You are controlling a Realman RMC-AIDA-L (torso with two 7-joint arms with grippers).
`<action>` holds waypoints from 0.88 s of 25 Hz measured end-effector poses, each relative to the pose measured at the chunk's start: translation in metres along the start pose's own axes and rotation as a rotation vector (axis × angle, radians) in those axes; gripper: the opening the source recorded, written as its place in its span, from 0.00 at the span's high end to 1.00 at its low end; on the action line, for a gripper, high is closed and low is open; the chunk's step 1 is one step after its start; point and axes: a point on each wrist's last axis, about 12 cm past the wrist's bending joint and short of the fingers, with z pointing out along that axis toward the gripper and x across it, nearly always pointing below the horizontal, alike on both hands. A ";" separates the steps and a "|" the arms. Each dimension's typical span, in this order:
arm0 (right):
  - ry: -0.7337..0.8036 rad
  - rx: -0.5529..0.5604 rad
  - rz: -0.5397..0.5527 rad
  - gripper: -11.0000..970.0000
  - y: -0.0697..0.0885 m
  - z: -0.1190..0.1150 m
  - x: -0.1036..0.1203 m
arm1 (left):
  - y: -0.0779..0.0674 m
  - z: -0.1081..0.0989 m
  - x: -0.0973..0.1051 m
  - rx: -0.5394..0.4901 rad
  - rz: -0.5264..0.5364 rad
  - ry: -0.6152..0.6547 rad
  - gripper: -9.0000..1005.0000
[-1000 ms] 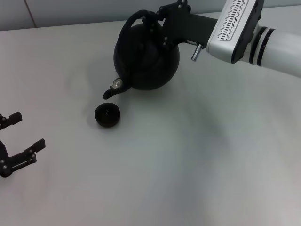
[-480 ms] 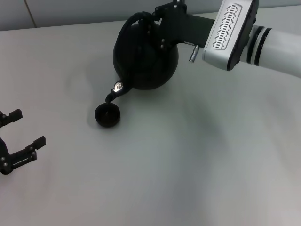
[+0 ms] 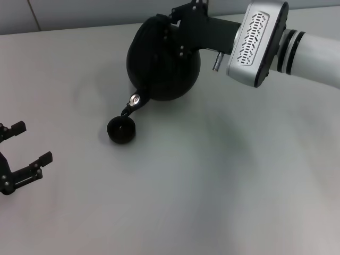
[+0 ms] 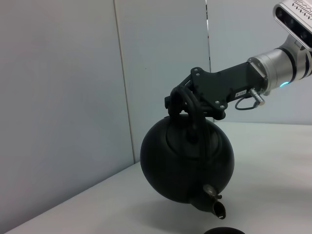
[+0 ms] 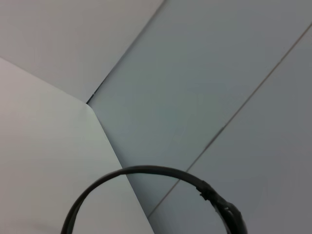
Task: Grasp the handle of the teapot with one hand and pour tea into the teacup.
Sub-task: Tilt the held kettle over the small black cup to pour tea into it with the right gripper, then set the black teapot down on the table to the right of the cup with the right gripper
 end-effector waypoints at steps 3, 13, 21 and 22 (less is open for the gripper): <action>-0.012 -0.004 -0.025 0.91 0.001 0.001 -0.002 | 0.000 0.000 0.000 0.000 0.000 -0.001 0.16; -0.023 -0.007 -0.028 0.91 0.002 0.001 -0.003 | 0.000 0.000 0.000 -0.002 0.000 -0.001 0.16; -0.001 0.011 0.243 0.91 -0.006 -0.003 0.001 | 0.001 0.000 0.000 -0.003 0.002 -0.002 0.16; 0.008 0.020 0.327 0.91 -0.008 -0.005 0.003 | 0.001 0.000 0.000 -0.003 0.003 -0.002 0.16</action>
